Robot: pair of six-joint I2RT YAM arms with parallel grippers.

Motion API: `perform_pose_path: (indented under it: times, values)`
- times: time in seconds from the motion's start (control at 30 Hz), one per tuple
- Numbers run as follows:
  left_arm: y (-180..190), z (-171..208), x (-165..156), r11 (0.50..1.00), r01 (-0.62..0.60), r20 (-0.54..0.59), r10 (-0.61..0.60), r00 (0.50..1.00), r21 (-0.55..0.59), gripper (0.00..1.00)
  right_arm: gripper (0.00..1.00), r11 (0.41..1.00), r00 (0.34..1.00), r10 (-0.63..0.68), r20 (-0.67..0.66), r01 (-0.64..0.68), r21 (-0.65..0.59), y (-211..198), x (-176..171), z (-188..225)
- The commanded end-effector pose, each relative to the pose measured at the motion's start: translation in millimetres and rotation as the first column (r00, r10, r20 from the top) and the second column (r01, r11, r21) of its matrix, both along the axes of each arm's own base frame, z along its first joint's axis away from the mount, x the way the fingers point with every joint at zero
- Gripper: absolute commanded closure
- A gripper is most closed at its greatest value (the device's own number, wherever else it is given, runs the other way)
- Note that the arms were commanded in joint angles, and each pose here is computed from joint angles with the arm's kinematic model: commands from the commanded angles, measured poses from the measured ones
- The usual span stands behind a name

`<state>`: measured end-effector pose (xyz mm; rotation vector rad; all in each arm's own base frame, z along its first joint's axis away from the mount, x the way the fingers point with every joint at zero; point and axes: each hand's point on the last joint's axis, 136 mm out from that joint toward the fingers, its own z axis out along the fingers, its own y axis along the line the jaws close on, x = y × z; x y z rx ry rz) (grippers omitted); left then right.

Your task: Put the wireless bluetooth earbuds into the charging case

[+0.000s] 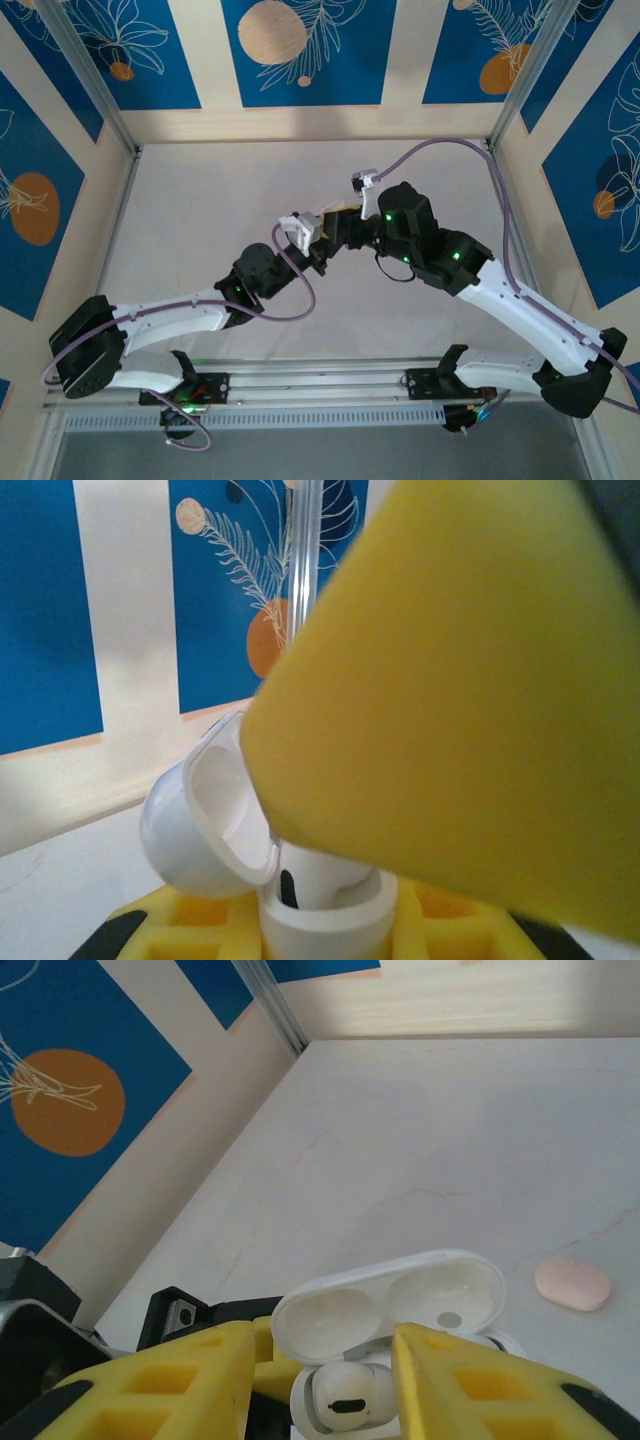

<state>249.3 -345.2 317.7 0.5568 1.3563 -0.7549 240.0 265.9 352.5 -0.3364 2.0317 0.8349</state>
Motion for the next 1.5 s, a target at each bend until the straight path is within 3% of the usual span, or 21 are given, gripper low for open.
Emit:
perform_pose_path:
  times: [0.0,0.2,0.37,0.53,0.67,1.13,1.47]
  values:
    - [2,18,-13,0.999,0.031,0.075,-0.03,0.997,-0.014,0.84,0.57,0.992,0.995,0.078,0.069,-0.084,0.09,-1,-14,40]
    - [6,14,-17,0.998,0.028,0.105,-0.033,0.994,0.051,0.83,0.56,0.983,0.986,0.121,0.116,-0.135,0.122,-5,-24,59]
    - [2,13,-26,0.991,0.073,0.146,-0.089,0.985,0.108,0.82,0.55,0.993,0.992,0.035,0.121,-0.047,0.104,-24,-15,59]
    - [-1,13,-37,0.98,0.125,0.176,-0.152,0.973,0.154,0.82,0.54,0.994,0.998,-0.055,0.039,0.05,0.1,-51,0,49]
    - [-4,13,-47,0.966,0.183,0.197,-0.218,0.956,0.183,0.82,0.51,0.993,0.997,-0.053,-0.055,0.058,0.099,-60,7,38]
    - [-2,20,-56,0.921,0.374,0.121,-0.386,0.915,0.114,0.83,0.46,0.983,0.925,0.175,-0.337,-0.147,0.106,-29,10,3]
    - [0,29,-52,0.898,0.438,0.096,-0.441,0.893,0.047,0.83,0.46,0.985,0.901,0.171,-0.399,-0.157,0.066,-29,12,-20]
